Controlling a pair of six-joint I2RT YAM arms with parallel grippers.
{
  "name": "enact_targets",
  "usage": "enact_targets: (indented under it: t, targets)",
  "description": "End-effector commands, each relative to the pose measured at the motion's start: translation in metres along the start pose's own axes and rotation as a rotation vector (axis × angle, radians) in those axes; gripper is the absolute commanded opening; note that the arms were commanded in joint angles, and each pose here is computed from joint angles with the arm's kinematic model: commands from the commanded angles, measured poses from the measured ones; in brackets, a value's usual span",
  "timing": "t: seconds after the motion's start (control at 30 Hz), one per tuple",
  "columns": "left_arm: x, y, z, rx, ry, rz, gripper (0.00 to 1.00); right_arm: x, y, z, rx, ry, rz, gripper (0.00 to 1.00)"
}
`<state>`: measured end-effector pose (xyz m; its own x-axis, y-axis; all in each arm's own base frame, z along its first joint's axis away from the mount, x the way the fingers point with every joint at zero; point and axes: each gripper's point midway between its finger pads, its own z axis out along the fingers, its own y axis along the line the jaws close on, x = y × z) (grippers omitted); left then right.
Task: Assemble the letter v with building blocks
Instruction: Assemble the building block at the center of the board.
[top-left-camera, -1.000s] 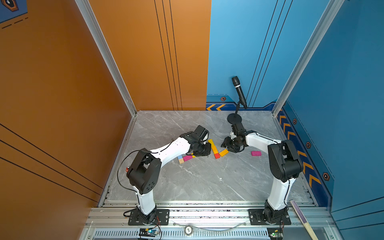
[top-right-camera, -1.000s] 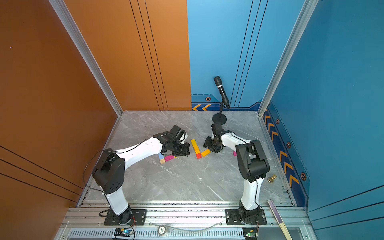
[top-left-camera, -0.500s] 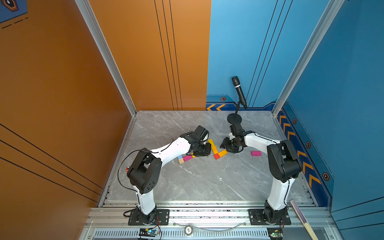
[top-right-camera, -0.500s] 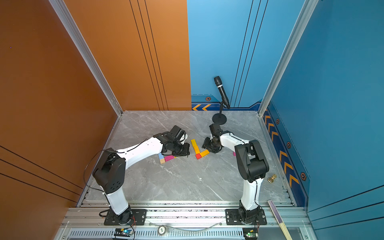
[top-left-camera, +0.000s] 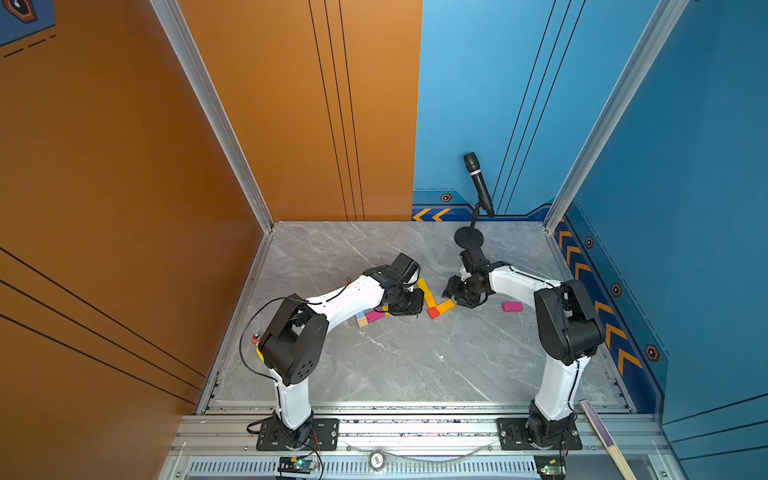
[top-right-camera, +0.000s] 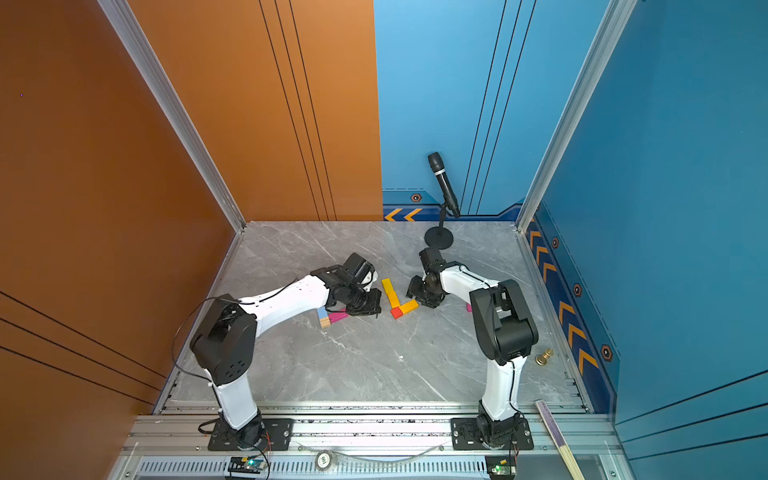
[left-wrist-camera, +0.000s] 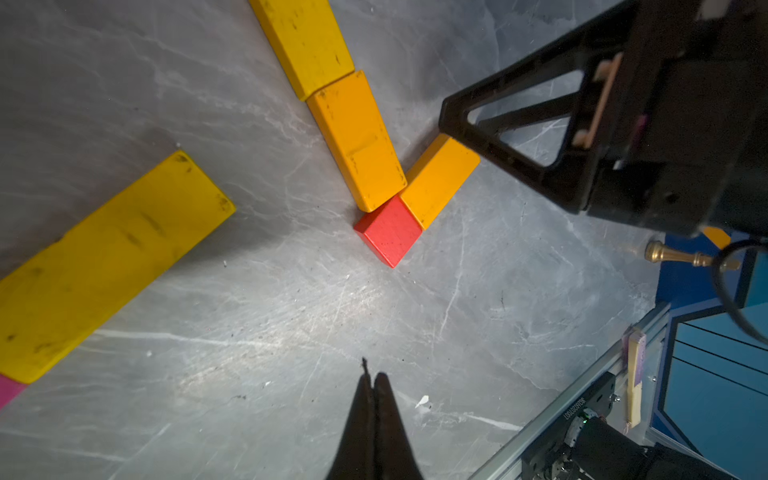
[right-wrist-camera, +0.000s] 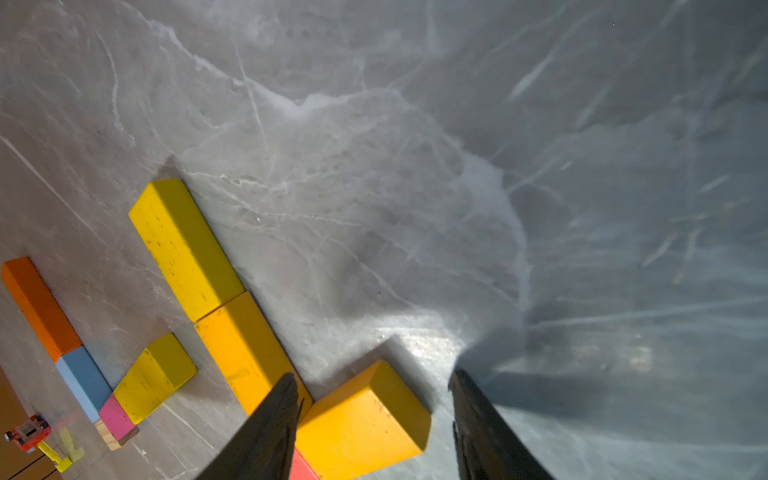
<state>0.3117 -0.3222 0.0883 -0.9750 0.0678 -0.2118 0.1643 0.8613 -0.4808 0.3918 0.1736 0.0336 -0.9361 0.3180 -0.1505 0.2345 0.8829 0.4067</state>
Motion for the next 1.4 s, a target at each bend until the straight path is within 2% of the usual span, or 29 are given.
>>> enact_targets:
  t: [0.0, 0.17, 0.33, 0.57, 0.87, 1.37]
  targets:
    - [0.013, -0.004, 0.009, -0.007, 0.065, 0.010, 0.00, -0.006, -0.005, -0.015, 0.021, -0.028, 0.005, 0.60]
    - [0.016, -0.006, 0.022, -0.029, 0.079, 0.014, 0.00, -0.008, -0.006, -0.021, 0.012, -0.042, 0.010, 0.54]
    - [0.011, 0.001, 0.031, -0.089, 0.041, 0.014, 0.00, -0.011, -0.005, -0.026, 0.001, -0.059, 0.012, 0.54]
    - [0.004, 0.005, 0.047, -0.108, 0.005, -0.013, 0.00, -0.016, -0.007, -0.038, -0.010, -0.087, 0.019, 0.54]
    - [-0.007, -0.001, 0.058, -0.072, -0.046, -0.021, 0.00, -0.020, -0.017, -0.052, -0.011, -0.125, 0.042, 0.54]
    - [-0.001, 0.003, 0.070, -0.082, -0.018, -0.030, 0.00, -0.019, -0.026, -0.055, -0.007, -0.133, 0.062, 0.54]
